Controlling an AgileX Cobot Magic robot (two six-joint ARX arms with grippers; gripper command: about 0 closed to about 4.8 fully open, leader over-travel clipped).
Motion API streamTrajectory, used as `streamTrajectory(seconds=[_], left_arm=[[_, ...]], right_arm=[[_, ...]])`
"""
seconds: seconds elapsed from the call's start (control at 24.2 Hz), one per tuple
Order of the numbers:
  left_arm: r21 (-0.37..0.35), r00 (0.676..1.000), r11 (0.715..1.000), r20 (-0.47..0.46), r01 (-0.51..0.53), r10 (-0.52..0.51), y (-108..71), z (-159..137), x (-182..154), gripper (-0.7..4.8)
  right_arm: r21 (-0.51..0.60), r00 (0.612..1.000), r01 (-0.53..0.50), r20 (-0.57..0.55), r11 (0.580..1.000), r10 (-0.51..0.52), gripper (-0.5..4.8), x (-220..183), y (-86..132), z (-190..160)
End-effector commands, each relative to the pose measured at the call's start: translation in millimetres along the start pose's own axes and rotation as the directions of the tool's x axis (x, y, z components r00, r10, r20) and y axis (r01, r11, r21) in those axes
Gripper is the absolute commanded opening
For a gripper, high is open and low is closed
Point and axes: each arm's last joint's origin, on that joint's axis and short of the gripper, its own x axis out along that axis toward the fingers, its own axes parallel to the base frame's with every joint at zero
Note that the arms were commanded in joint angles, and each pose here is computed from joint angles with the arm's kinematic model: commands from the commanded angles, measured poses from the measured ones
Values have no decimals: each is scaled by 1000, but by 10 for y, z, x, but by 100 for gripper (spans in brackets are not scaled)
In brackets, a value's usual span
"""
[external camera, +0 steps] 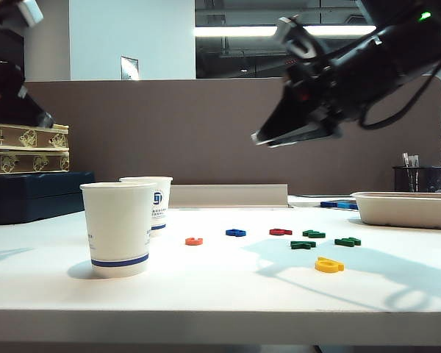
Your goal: Pick up the letter "c" and put it in the paper cup.
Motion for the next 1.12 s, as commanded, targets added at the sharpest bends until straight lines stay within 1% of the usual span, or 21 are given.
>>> streamTrajectory(seconds=[0.04,0.21,0.54,0.7,0.83,1.12], left_arm=[[-2,1000,1000,-7,6,-6,6,-12,40,27],[-3,1000,1000,-11,8,-8,6,-21,49,27],[-6,1000,1000,-17,10,-10,5,-30,57,27],[-12,999,1000,-33,15,-15,1,-52,64,27],[0,999,1000,-40,19,-19,3,-73,91,27],[-3,998,999,-47,42,-42,7,-150,203,27]], right_arm=[[-56,999,-31,-7,998,31,122,138,60,13],[-53,998,-38,-47,998,36,122,309,70,-30],[-30,994,-48,-97,998,45,123,591,-26,-115],[-34,992,-28,-124,999,24,148,677,-72,-124],[-38,988,-24,-153,999,18,149,767,-93,-129],[-38,985,-45,-170,998,38,149,823,-33,-167]])
